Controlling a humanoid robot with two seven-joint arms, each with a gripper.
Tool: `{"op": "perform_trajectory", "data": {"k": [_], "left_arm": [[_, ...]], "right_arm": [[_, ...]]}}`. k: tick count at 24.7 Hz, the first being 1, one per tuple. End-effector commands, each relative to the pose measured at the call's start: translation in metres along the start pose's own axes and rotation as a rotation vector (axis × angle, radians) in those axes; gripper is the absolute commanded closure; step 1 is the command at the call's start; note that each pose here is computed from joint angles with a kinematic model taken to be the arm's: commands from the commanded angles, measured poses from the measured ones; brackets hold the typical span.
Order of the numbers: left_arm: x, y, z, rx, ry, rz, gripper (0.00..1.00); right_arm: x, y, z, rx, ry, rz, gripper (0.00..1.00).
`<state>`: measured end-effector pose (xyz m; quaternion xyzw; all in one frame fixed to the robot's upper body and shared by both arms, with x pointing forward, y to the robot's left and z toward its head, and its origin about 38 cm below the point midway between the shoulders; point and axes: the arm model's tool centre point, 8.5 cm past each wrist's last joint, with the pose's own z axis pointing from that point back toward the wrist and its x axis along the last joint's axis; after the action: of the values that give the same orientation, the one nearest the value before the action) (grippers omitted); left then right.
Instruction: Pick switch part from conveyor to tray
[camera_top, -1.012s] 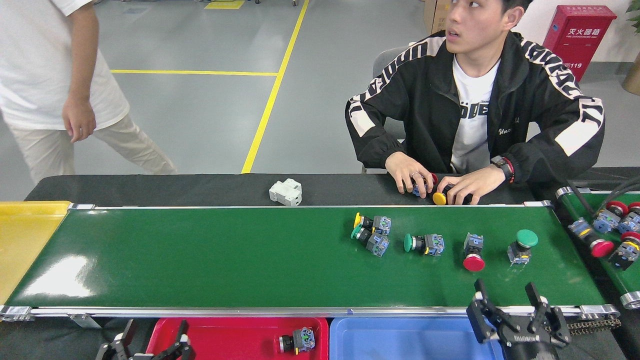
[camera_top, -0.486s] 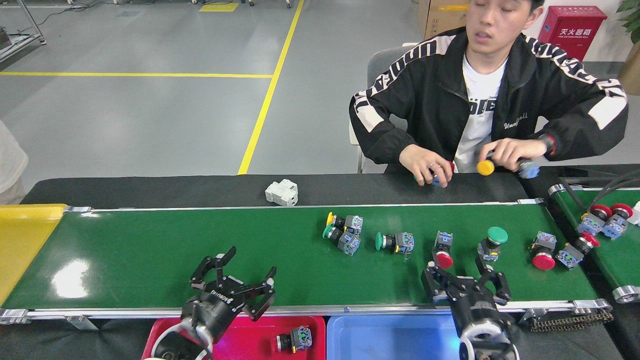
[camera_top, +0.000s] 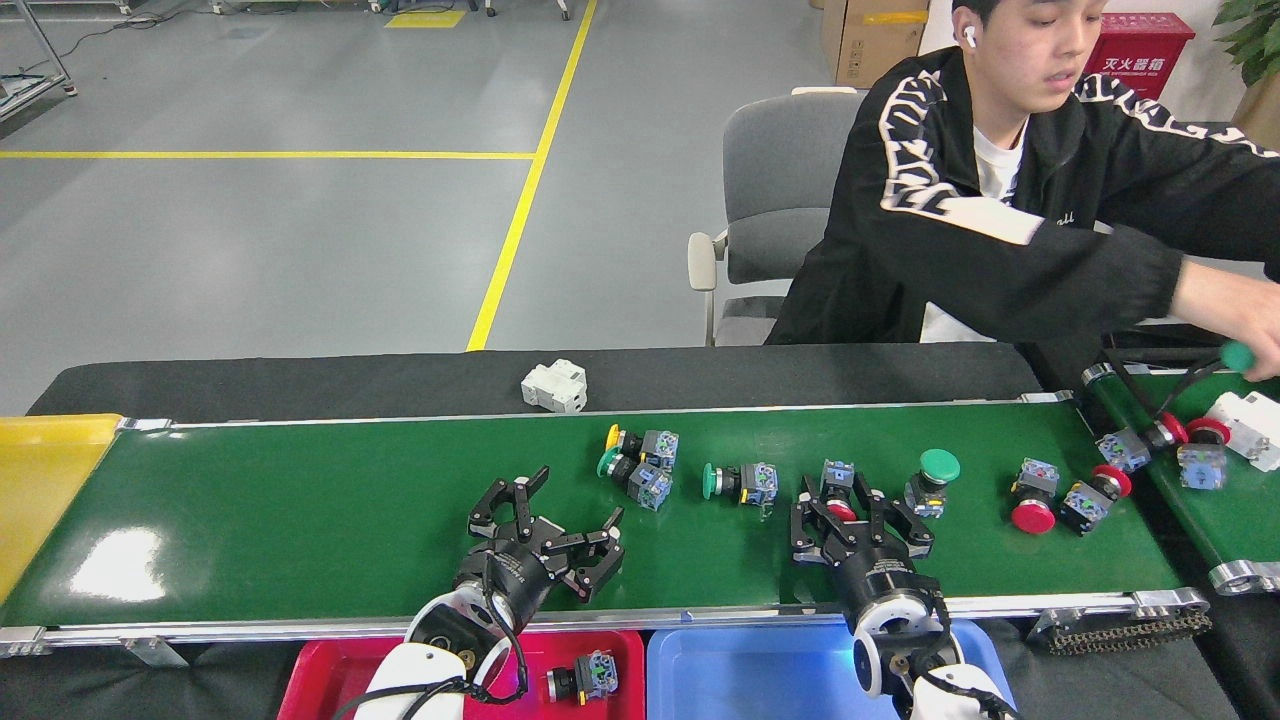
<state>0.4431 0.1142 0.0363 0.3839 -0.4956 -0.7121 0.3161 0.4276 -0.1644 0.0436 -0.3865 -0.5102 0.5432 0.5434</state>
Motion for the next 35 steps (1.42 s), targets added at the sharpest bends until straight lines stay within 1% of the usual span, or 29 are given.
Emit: {"op": "perform_trajectory", "data": {"k": [1,3,4,6,8,10,11,12,13,14,15,16,17,19,20,23,24,25,27,28,29,30,31,33,34,35], "left_arm": [[-0.004,0.013,-0.005,0.029,0.004,-0.011,0.00],[-0.006,0.014,-0.008,0.025,0.005,-0.012,0.00],[-0.008,0.014,-0.011,0.019,0.006,-0.013,0.00],[-0.013,0.012,-0.017,0.004,0.009,-0.012,0.00],[-0.019,0.008,-0.022,-0.016,0.013,-0.004,0.00],[-0.024,0.007,-0.025,-0.028,0.017,-0.001,0.00],[-0.026,0.006,-0.026,-0.034,0.022,0.003,0.01],[-0.028,0.006,-0.027,-0.036,0.027,0.005,0.04],[-0.032,0.005,-0.027,-0.038,0.034,0.015,0.08],[-0.036,0.005,-0.026,-0.034,0.040,0.032,0.17],[-0.041,0.005,-0.024,-0.031,0.054,0.048,0.37],[-0.044,0.004,-0.023,-0.030,0.062,0.057,0.49],[-0.048,0.004,-0.021,-0.025,0.068,0.061,0.60],[-0.048,0.004,-0.019,-0.016,0.070,0.075,0.77],[-0.048,0.004,-0.018,-0.013,0.069,0.080,0.79],[-0.057,0.002,-0.004,0.012,0.078,0.094,0.79],[-0.059,0.000,0.005,0.024,0.082,0.093,0.79],[-0.060,0.001,0.011,0.039,0.085,0.091,0.79],[-0.059,0.000,0.030,0.066,0.093,0.083,0.78],[-0.057,-0.001,0.044,0.079,0.102,0.077,0.77],[-0.053,-0.001,0.058,0.095,0.106,0.066,0.76],[-0.049,-0.001,0.074,0.109,0.109,0.055,0.76],[-0.046,-0.005,0.090,0.111,0.108,0.048,0.76],[-0.029,-0.020,0.137,0.095,0.079,0.040,0.74],[-0.020,-0.024,0.161,0.093,0.060,0.035,0.70],[-0.013,-0.028,0.182,0.089,0.046,0.030,0.61]], "right_arm": [[0.006,-0.011,-0.001,-0.026,-0.048,-0.005,0.84],[0.012,-0.017,0.004,-0.048,-0.089,-0.016,0.84],[0.018,-0.020,0.012,-0.067,-0.134,-0.035,0.84],[0.034,-0.019,0.035,-0.086,-0.245,-0.064,0.83],[0.052,-0.013,0.061,-0.089,-0.387,-0.066,0.83],[0.072,-0.004,0.081,-0.078,-0.518,-0.068,0.82],[0.084,0.000,0.090,-0.073,-0.599,-0.062,0.80],[0.095,0.004,0.099,-0.068,-0.667,-0.062,0.79],[0.105,0.009,0.107,-0.058,-0.728,-0.063,0.76],[0.119,0.013,0.113,-0.045,-0.770,-0.066,0.72],[0.135,0.016,0.118,-0.029,-0.805,-0.068,0.60],[0.148,0.018,0.121,-0.015,-0.824,-0.071,0.33],[0.162,0.022,0.123,0.032,-0.820,-0.062,0.04],[0.175,0.028,0.124,0.095,-0.822,-0.056,0.04],[0.179,0.027,0.123,0.094,-0.821,-0.063,0.04],[0.179,0.024,0.120,0.088,-0.813,-0.067,0.04],[0.175,0.019,0.117,0.075,-0.800,-0.067,0.04],[0.166,0.016,0.112,0.065,-0.767,-0.071,0.04],[0.126,0.001,0.094,0.020,-0.605,-0.103,0.05],[0.104,-0.010,0.088,-0.013,-0.518,-0.116,0.05],[0.086,-0.017,0.084,-0.032,-0.447,-0.122,0.06],[0.069,-0.021,0.082,-0.043,-0.381,-0.132,0.06],[0.054,-0.022,0.079,-0.047,-0.318,-0.142,0.06],[0.015,-0.023,0.078,-0.058,-0.176,-0.157,0.05],[0.000,-0.023,0.080,-0.070,-0.128,-0.159,0.06],[-0.012,-0.018,0.086,-0.087,-0.089,-0.163,0.06]]}}
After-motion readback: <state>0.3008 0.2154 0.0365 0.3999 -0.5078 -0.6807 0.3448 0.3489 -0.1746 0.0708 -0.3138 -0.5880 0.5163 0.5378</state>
